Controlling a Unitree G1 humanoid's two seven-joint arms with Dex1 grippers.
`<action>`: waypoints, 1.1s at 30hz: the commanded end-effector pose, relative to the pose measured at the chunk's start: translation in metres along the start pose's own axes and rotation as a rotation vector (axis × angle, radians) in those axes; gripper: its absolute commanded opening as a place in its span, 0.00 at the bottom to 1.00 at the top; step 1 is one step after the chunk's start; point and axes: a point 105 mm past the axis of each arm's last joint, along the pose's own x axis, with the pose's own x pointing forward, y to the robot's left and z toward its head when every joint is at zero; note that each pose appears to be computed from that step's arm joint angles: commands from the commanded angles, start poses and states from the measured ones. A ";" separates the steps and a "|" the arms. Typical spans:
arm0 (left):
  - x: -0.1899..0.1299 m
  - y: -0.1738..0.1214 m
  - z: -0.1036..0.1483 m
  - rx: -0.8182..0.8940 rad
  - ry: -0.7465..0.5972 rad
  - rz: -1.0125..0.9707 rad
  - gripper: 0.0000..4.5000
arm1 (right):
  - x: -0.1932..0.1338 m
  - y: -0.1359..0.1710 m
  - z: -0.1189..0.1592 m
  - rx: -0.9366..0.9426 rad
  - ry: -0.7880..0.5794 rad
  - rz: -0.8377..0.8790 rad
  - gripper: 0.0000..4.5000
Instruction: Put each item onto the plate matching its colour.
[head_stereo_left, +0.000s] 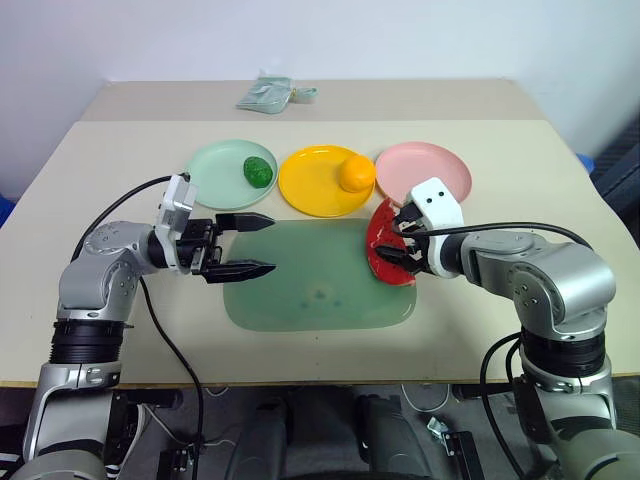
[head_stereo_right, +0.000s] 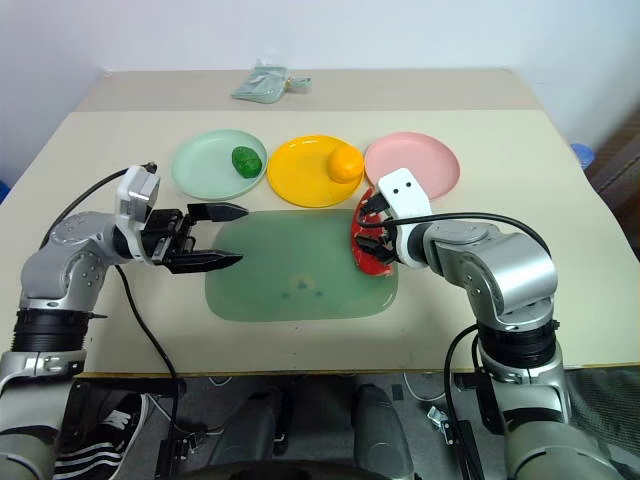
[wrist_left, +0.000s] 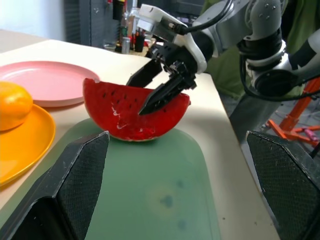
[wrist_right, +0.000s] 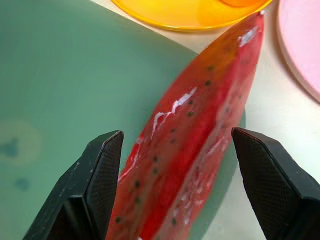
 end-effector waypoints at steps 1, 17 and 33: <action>0.002 -0.002 0.012 0.051 -0.028 0.012 1.00 | 0.001 0.001 0.005 0.009 -0.034 0.005 0.78; 0.004 0.013 0.021 0.067 -0.103 0.131 1.00 | -0.004 -0.005 0.042 0.020 -0.200 0.014 0.02; 0.023 0.043 0.021 0.194 -0.141 0.374 1.00 | 0.048 -0.149 0.068 -0.032 -0.394 -0.435 0.02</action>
